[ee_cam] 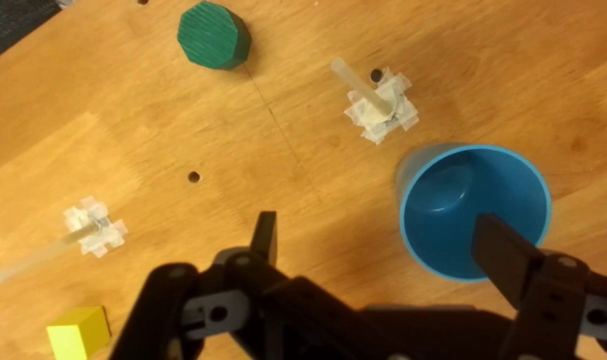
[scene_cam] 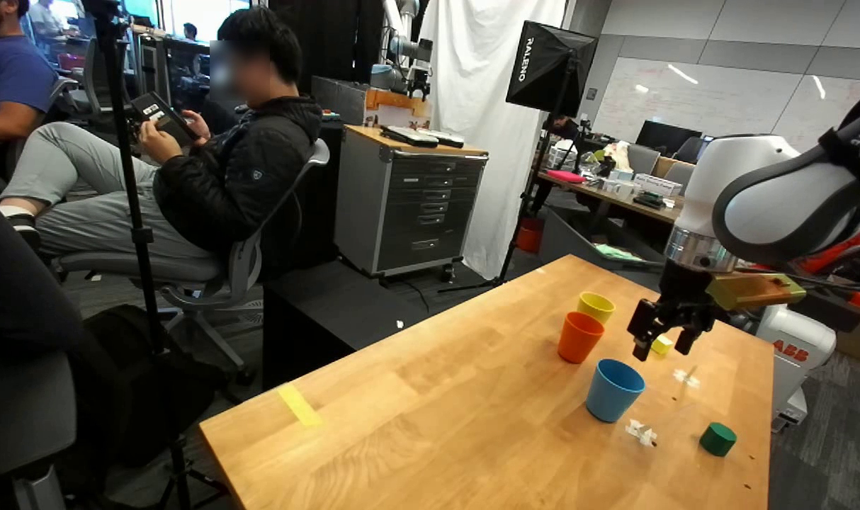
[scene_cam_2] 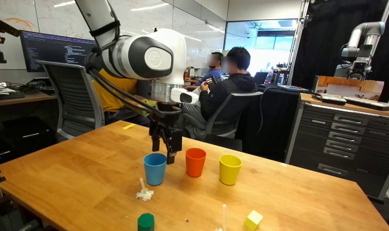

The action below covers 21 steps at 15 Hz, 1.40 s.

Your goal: Stack the cups into the orange cup

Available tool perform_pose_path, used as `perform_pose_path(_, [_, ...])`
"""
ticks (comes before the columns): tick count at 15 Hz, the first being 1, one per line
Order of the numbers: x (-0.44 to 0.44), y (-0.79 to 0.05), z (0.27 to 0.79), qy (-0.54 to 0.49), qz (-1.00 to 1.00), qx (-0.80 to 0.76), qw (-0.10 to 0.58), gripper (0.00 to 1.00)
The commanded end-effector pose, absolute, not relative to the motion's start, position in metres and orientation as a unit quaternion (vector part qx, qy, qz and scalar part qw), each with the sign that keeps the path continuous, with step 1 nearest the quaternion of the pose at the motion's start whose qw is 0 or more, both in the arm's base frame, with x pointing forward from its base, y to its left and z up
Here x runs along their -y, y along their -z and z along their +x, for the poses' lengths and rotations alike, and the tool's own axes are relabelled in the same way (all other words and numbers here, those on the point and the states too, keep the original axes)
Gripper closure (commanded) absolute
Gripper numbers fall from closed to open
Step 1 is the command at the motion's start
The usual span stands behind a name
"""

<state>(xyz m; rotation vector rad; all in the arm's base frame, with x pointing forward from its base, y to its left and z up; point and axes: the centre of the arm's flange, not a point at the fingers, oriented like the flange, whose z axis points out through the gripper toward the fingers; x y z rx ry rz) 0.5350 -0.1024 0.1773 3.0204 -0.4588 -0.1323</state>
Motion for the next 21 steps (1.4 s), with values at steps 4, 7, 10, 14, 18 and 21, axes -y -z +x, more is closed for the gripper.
perform_pose_path(4, [0.088, -0.149, 0.550, 0.053, 0.989, 0.124, 0.059, 0.00])
perform_pose_path(7, [0.080, -0.141, 0.552, 0.052, 0.990, 0.114, 0.067, 0.00])
perform_pose_path(10, [0.076, -0.136, 0.553, 0.055, 0.990, 0.109, 0.070, 0.00])
perform_pose_path(14, [0.078, -0.130, 0.555, 0.060, 0.990, 0.107, 0.073, 0.10])
perform_pose_path(18, [0.081, -0.121, 0.559, 0.063, 0.989, 0.111, 0.077, 0.43])
perform_pose_path(21, [0.081, -0.117, 0.562, 0.064, 0.988, 0.114, 0.082, 0.68])
